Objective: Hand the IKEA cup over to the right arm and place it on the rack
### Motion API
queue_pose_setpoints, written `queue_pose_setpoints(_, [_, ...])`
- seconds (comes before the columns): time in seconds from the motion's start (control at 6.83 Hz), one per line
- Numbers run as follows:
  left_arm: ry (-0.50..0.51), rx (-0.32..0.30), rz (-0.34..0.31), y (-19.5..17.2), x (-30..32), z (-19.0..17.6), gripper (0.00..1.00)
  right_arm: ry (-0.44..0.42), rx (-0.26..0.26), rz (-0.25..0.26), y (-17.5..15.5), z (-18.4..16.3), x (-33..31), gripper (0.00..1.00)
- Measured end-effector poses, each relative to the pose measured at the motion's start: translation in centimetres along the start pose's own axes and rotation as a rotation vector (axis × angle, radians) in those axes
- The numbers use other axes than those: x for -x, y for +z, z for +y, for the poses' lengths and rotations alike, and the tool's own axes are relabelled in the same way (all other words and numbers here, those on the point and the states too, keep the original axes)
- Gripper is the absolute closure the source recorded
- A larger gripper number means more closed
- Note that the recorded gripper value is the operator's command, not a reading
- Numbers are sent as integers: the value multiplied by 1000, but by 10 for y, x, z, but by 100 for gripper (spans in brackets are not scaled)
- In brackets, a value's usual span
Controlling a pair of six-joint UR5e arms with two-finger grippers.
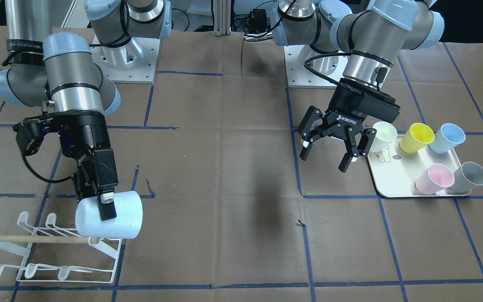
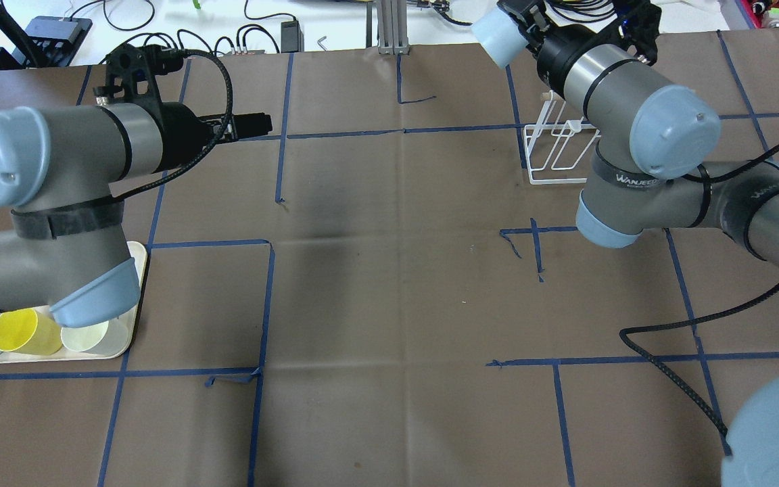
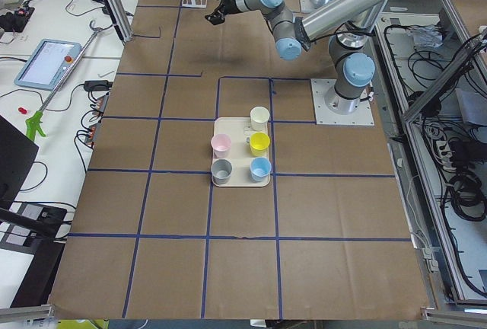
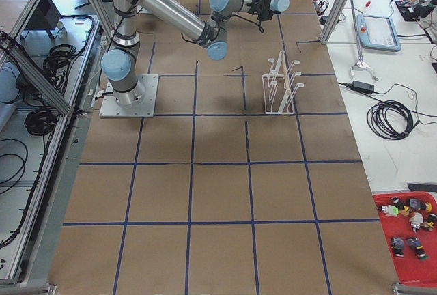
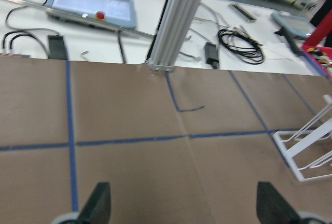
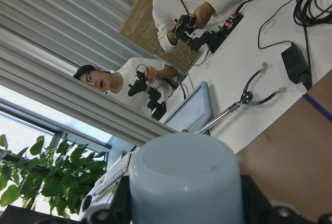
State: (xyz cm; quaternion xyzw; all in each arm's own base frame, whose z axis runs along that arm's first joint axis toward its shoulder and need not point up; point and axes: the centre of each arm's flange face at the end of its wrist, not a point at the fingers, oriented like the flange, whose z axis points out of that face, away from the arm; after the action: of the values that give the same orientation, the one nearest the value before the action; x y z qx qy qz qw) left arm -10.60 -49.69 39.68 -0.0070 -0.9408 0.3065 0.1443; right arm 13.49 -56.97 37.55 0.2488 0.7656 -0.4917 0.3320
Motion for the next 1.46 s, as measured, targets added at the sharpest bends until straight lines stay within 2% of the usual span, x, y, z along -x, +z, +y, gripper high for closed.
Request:
queue_pose_setpoints(0.29, [-94,319,-186,-16,-3,-27,1,-315,-78,95,18,-36,-34,90])
queue_pose_setpoints(0.44, [-109,455,-244,-35,-11,-37,1,-452,-92,131,34,-52,-54,90])
queue_pose_setpoints(0.59, [-127,565,-274,-55,-18,-42,1,-569,-103,156,49,-60,-70,90])
queue_pose_setpoints(0.73, [-145,636,-303,-70,-22,-43,0,-668,-117,179,63,-62,-85,90])
queue_pose_setpoints(0.88, [-146,667,-331,-75,-22,-41,0,-717,-117,200,73,-59,-98,90])
queue_pose_setpoints(1.03, [-143,676,-342,-77,-22,-39,0,-731,-106,213,80,-54,-108,90])
queue_pose_setpoints(1.46, [-120,685,-339,-80,-20,-35,0,-727,-86,231,86,-42,-118,90])
